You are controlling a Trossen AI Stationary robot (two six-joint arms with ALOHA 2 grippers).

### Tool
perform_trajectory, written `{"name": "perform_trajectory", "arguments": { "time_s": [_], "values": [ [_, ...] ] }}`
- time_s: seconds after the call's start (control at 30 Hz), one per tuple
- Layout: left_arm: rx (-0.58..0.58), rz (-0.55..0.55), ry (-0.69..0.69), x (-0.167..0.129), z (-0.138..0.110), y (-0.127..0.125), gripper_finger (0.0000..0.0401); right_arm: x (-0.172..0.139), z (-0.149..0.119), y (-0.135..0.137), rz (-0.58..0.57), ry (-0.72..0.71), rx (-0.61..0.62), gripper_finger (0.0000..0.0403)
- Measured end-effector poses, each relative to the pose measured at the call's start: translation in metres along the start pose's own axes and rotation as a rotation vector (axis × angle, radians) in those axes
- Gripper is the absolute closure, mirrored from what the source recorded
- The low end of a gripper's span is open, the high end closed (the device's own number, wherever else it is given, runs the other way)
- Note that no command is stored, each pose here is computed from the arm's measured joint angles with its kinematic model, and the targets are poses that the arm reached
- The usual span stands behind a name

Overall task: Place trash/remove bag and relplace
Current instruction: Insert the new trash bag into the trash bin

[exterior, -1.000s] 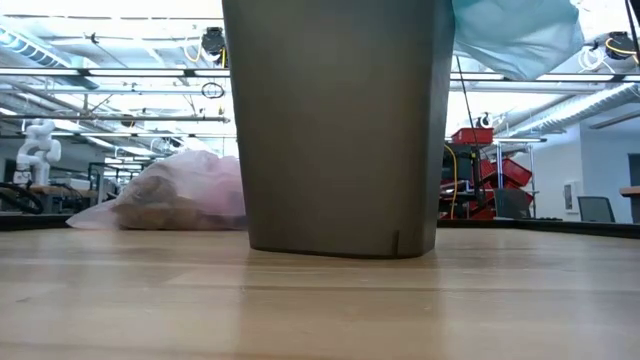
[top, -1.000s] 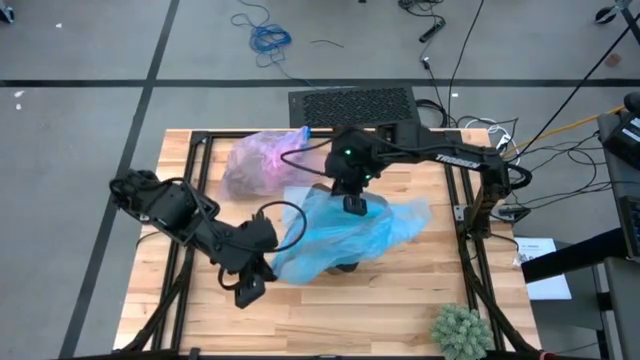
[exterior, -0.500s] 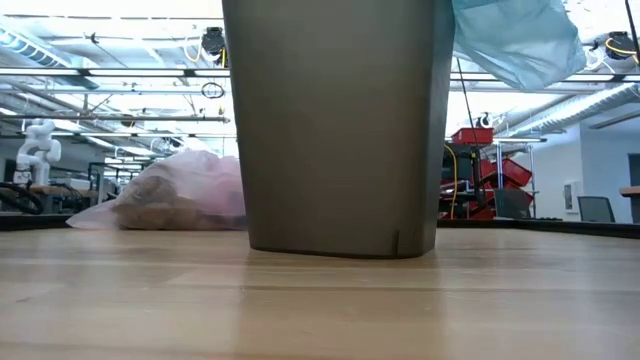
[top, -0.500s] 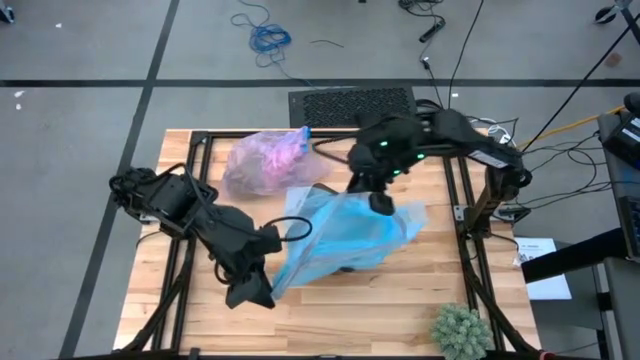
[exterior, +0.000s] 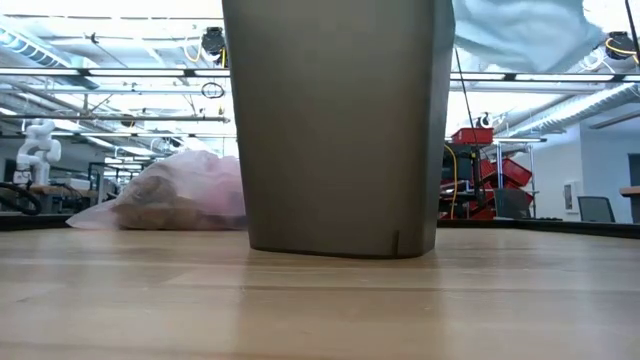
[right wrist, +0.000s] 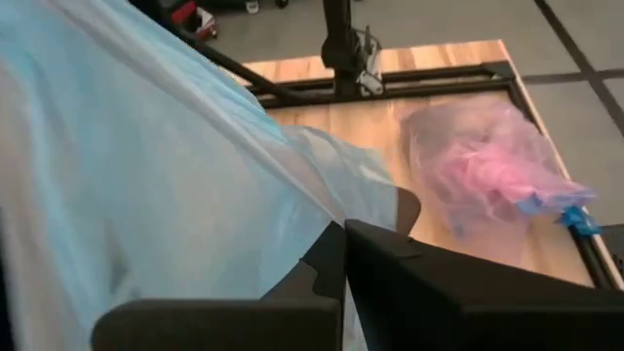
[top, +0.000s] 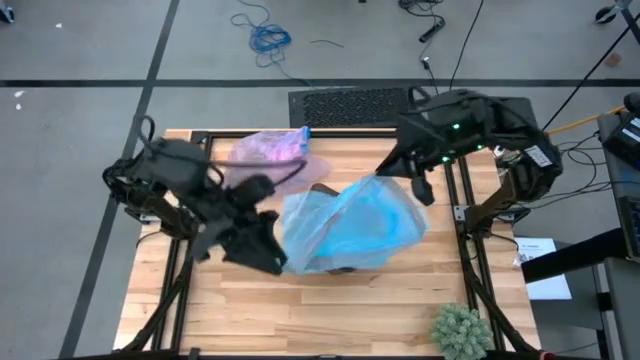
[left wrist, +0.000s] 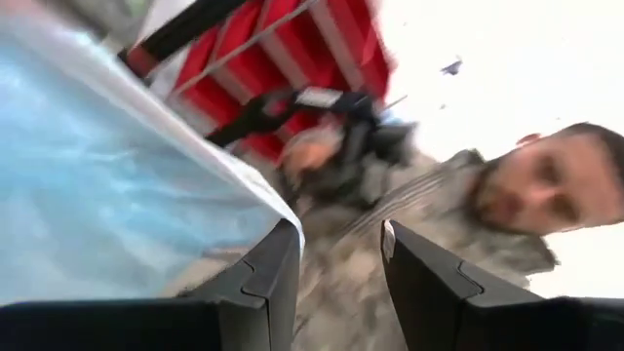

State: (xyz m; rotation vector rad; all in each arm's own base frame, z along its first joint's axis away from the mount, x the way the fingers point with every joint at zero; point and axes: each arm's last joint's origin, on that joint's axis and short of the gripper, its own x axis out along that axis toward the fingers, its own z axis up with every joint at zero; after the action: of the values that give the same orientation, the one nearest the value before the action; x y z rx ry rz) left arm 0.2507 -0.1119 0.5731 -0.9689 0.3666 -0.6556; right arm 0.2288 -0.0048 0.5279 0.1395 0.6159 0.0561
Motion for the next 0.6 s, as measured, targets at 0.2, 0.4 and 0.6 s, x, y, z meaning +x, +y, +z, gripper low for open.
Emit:
{"name": "perform_trajectory", "arguments": {
  "time_s": [0.2,0.4,0.6],
  "values": [
    [0.074,-0.152,-0.14,-0.004,0.017,-0.013,0.026,-0.011,-0.002,0.0,-0.03,-0.023,-0.003,0.0403],
    [0.16,-0.114,-0.229,-0.012,0.034,-0.005,0.026,-0.011,-0.002,0.0,-0.028,-0.022,-0.009,0.0403],
    [-0.028,0.171,-0.14,-0.022,0.036,0.03,0.026,-0.011,-0.002,-0.002,-0.033,-0.023,-0.017,0.0403]
  ]
}}
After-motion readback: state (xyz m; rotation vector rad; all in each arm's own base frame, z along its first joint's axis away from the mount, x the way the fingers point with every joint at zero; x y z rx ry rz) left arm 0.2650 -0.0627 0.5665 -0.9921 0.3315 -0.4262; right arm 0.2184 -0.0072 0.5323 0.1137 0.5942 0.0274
